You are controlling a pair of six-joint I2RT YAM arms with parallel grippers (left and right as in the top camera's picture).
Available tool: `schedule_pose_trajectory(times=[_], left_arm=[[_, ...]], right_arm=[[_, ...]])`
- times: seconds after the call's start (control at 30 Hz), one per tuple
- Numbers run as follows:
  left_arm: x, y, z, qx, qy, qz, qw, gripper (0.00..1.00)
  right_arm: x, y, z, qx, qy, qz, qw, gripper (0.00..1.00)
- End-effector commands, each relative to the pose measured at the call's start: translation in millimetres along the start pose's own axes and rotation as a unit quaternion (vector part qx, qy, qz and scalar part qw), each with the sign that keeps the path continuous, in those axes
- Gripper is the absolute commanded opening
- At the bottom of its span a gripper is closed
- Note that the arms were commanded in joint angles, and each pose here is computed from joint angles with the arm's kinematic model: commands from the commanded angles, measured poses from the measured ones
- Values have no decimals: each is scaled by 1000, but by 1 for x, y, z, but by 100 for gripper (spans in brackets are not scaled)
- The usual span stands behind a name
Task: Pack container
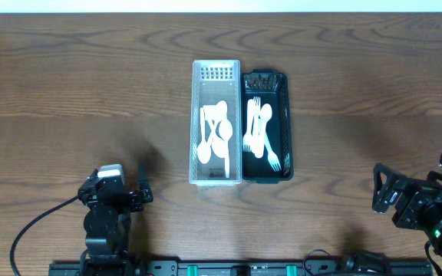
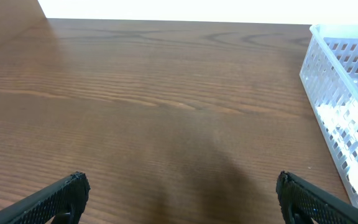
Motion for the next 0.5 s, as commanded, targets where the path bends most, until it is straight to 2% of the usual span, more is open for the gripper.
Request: schedule_pose_trajectory(times=[0.0,0.47], left_arm=[[-3,-7,4,-6,10,3,1000,98],[-3,-7,4,-6,10,3,1000,98]], right_arm=[[0,0,2,8,7,0,1000,99],[-2,-1,-1,10,-1,4,1000,99]])
Point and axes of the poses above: each gripper's point midway between its finger pads, its own x axis back along the fingers, its own z axis along the line the jaws close on, y = z × x, the point moved 3 cm from there along x, back along the fingers, and after that the axes turned 10 degrees about x, right-handed, at the moved point
